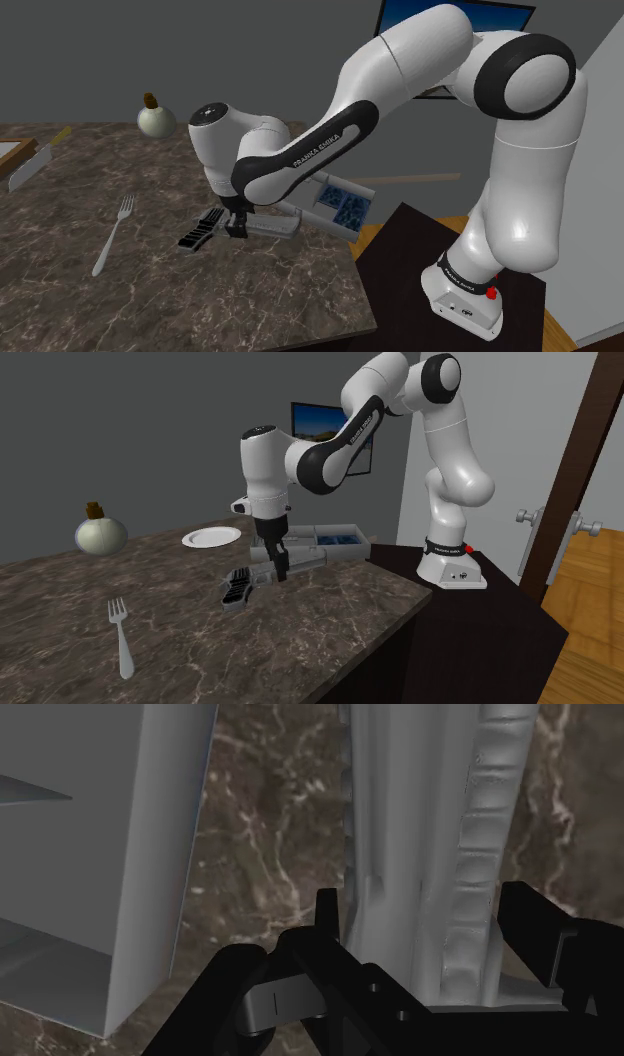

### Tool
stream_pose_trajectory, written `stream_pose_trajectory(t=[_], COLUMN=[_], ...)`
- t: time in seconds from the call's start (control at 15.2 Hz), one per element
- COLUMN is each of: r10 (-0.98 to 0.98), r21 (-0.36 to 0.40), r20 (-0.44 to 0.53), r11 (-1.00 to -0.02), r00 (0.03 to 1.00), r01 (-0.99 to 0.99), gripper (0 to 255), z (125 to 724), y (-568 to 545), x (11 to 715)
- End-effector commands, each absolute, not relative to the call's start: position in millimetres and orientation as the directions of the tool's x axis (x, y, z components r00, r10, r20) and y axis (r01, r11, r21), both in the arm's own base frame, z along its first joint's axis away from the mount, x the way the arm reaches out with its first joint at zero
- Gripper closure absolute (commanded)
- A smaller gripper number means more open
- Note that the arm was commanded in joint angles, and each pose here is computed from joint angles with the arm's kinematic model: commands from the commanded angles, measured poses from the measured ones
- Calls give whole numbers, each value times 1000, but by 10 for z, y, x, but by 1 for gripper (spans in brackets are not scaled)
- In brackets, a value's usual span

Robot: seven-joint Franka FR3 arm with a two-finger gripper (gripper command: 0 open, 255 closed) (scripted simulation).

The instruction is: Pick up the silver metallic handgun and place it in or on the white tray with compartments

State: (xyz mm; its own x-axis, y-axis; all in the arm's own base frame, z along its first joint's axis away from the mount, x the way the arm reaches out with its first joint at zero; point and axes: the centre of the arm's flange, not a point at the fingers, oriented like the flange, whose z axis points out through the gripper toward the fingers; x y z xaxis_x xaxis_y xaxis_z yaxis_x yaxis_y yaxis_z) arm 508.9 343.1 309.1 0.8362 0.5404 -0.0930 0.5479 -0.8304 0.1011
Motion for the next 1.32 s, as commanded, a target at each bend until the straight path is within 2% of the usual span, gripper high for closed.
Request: stream_pose_trajectory(t=[0.0,1.25], r10=[541,541], r21=[101,101], r20=[-92,-92], r11=[-830,-830], r00=[836,836], r01=[548,548], gripper=[255,255], z=[3194,4135], y=[3439,3308], x=[5094,5076])
